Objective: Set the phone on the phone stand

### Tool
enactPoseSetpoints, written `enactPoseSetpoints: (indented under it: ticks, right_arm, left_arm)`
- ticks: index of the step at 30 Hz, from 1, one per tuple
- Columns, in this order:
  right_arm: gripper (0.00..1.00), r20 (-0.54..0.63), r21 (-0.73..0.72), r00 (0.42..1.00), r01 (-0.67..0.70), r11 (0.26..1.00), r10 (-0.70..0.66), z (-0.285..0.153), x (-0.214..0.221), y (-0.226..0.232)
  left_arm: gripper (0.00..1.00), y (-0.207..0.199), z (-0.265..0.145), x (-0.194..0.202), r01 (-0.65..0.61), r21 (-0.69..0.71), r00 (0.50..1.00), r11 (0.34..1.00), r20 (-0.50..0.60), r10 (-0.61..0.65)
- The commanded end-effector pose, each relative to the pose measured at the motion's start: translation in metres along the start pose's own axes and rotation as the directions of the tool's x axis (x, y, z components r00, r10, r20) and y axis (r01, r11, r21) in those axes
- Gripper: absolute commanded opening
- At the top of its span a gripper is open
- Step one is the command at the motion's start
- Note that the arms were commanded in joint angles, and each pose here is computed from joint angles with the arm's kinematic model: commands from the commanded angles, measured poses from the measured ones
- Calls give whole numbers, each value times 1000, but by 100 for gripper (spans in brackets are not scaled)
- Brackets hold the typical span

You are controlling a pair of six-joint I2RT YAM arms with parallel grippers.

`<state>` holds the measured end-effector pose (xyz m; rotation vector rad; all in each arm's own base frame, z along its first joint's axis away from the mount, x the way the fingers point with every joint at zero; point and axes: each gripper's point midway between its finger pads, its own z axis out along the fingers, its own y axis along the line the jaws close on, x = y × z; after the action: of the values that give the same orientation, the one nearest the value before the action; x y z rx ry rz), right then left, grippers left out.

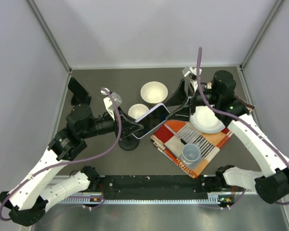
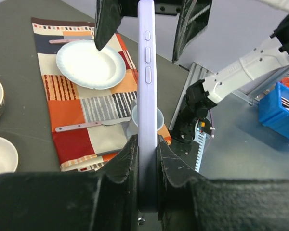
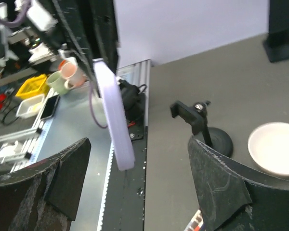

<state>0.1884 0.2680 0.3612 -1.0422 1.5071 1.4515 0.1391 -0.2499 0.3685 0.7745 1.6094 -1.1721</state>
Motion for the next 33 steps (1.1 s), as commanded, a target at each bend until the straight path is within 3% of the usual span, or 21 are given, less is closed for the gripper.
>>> enactPoseSetpoints:
  ticks: [1,3,4,11,12,13,20,24,28,31,33]
  right_arm:
    - [74,-19,-289,987,147,946,-160,2,-24,57]
    - [58,-31,-319,988,133,938,-151,8,-24,59]
    - [54,-37,-341,988,128,931,-150,12,-24,65]
    - [44,-55,-340,991,96,936,-121,28,-22,65]
    - [27,-55,-322,992,90,942,-113,30,-23,63]
    - [22,-58,-314,993,80,946,-104,32,-23,62]
    - [28,-80,-292,994,45,955,-72,40,-14,63]
    - [44,-56,-173,997,44,984,-55,53,-10,49]
    - [45,35,-139,999,-11,990,16,57,-18,44]
    - [39,166,-214,986,28,977,8,52,-28,61]
    - [34,185,-233,982,16,972,28,51,-23,62]
  left_arm:
    - [0,-19,-9,-16,-28,70,998,997,60,24]
    - [0,-22,-11,-16,-26,79,998,996,65,21]
    - [0,-23,-11,-16,-23,82,998,996,65,17]
    - [0,-23,-14,-16,-21,75,997,997,76,15]
    - [0,-23,-14,-17,-20,74,997,997,77,15]
    - [0,-23,-14,-17,-23,73,997,997,79,17]
    - [0,-19,-17,-20,-31,45,995,999,97,27]
    - [0,-19,-21,-25,-34,25,991,999,128,31]
    - [0,-18,-21,-26,-26,23,988,999,153,22]
    - [0,-20,-20,-26,-10,40,985,999,170,3]
    - [0,-21,-18,-28,1,54,983,999,183,-11]
